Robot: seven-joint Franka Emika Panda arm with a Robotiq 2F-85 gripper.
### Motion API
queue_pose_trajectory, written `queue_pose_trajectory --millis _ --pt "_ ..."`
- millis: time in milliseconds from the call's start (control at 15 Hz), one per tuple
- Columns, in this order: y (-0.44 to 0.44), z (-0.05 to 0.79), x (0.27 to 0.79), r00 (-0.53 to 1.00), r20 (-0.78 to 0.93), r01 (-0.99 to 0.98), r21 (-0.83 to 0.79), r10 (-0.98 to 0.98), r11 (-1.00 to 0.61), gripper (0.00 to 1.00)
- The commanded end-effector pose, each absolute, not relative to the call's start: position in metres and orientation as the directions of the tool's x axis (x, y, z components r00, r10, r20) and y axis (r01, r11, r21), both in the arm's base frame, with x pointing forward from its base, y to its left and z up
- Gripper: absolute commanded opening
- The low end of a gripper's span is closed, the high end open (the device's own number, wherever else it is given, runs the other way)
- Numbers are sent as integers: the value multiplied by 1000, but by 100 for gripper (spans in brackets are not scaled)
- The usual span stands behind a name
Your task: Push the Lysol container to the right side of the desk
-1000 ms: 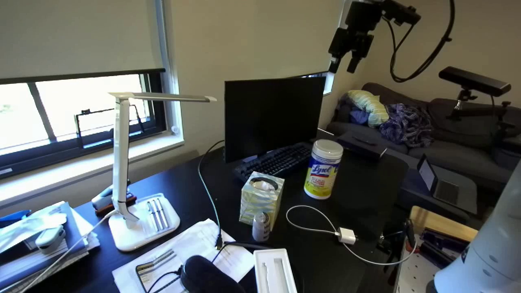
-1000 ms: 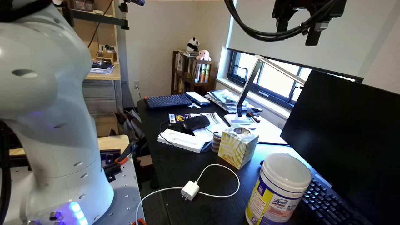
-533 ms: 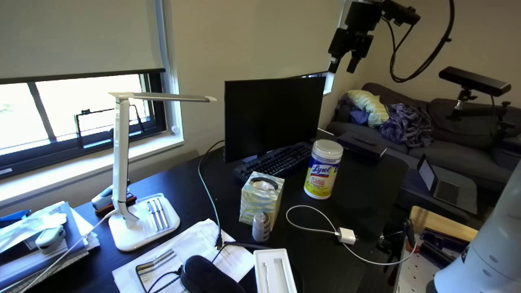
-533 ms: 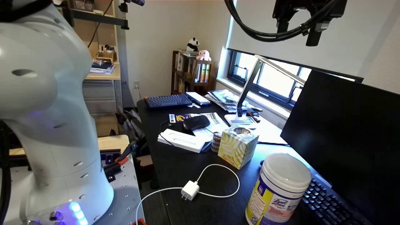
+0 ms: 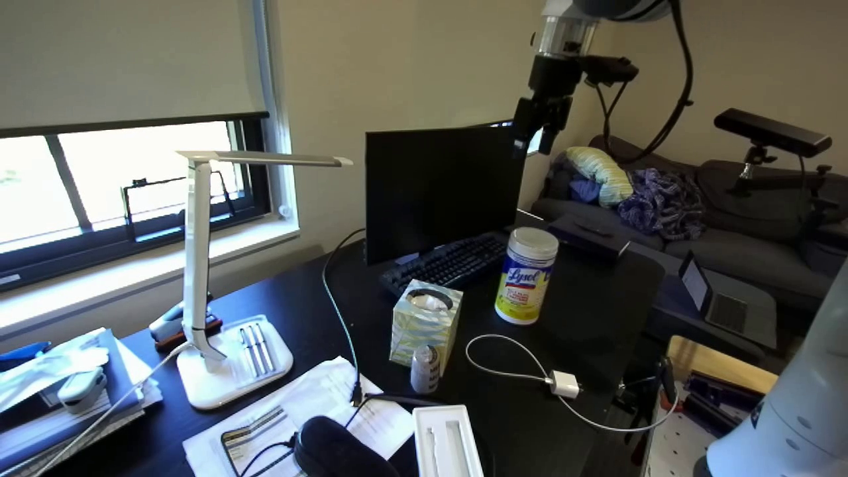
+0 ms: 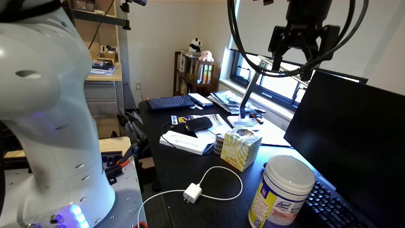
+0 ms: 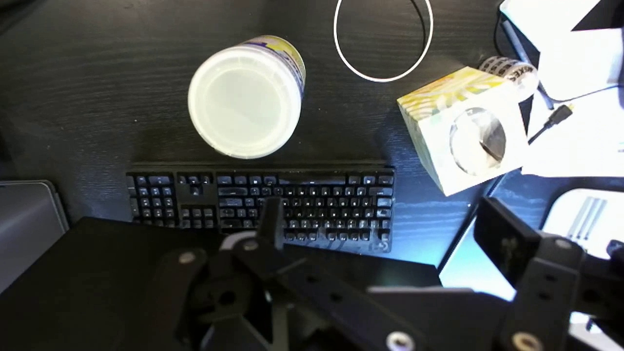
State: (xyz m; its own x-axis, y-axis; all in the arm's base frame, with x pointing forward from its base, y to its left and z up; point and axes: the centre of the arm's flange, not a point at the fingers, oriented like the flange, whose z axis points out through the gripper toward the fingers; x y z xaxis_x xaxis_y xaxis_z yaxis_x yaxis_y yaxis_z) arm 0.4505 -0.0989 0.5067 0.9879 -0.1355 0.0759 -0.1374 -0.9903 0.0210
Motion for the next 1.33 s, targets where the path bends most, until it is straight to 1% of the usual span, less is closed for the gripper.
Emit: queue_pose_trajectory --millis 0,267,600,933,1267 --pt "-76 458 473 999 38 -13 103 -9 -995 100" --pt "-48 401 482 992 -54 118 172 110 -978 100" --pt "-48 340 477 974 -147 199 202 172 -959 100" --pt "-55 290 472 967 -153 230 172 205 -958 100" --pt "-43 268 468 936 -140 345 181 323 -921 100"
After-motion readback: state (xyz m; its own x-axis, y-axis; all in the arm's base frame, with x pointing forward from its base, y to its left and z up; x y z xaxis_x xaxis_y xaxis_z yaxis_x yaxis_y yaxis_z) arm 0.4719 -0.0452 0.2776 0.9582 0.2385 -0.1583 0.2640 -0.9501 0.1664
